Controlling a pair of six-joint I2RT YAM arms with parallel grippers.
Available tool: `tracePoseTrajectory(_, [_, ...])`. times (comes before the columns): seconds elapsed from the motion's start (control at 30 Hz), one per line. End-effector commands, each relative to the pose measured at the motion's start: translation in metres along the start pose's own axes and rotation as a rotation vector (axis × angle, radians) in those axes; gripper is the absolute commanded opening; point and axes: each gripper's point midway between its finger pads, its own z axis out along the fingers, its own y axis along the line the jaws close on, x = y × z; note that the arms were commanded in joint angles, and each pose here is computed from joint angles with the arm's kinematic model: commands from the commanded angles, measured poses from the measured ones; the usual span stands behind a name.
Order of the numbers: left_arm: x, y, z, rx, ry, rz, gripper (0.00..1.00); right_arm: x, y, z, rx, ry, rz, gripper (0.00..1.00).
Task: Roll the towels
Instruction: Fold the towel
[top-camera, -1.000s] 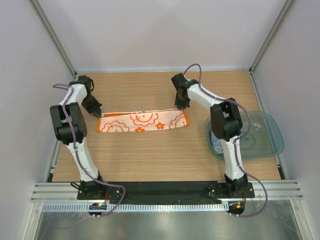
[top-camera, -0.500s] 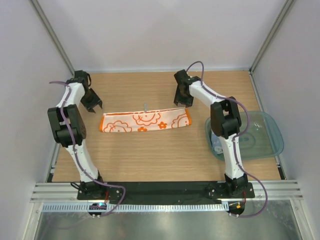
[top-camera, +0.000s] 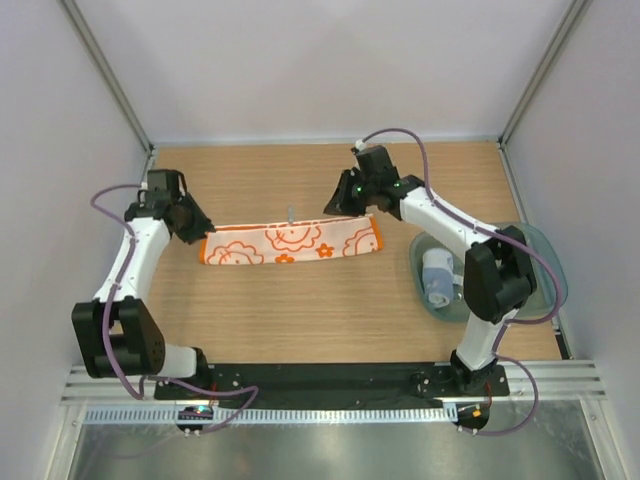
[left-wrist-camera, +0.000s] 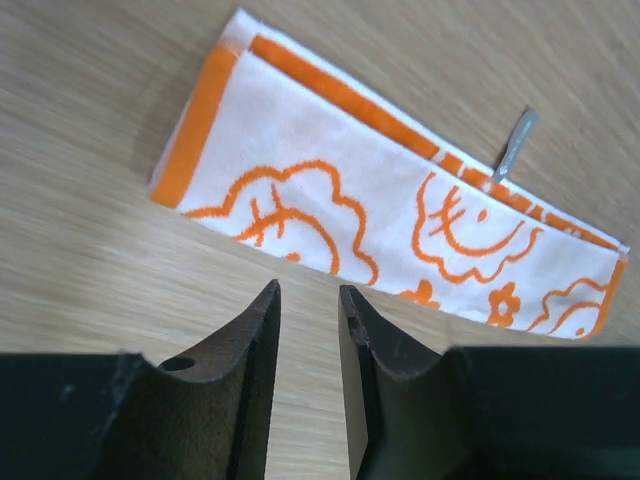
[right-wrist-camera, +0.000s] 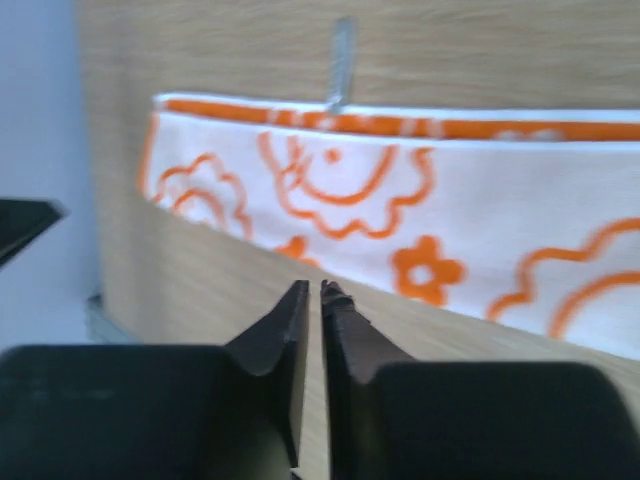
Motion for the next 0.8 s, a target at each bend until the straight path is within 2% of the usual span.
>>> tracePoseTrajectory(0.0, [0.022, -0.007, 0.013, 0.123, 0.014, -0.066, 0.3, 0.042, 0.051, 0.008, -0.376, 0.136, 0.1, 0.14])
tracePoseTrajectory(0.07, [0.028, -0.011, 0.009, 0.166, 0.01, -0.067, 0.28, 0.048, 0.053, 0.013, -0.423, 0.153, 0.108, 0.08])
tracePoseTrajectory(0.2, [0.039, -0.01, 0.014, 0.185, 0.015, -0.082, 0.28, 0.064, 0.036, 0.028, -0.387, 0.179, 0.125, 0.01])
tracePoseTrajectory(0.4, [0.056, 0.029, 0.039, -0.021, 0.064, -0.153, 0.21, 0.081, 0.002, 0.046, -0.26, 0.208, 0.139, 0.01])
tracePoseTrajectory(0.77, [0.062, 0.051, 0.074, -0.138, 0.087, -0.18, 0.2, 0.083, -0.077, 0.07, -0.069, 0.209, 0.184, 0.01])
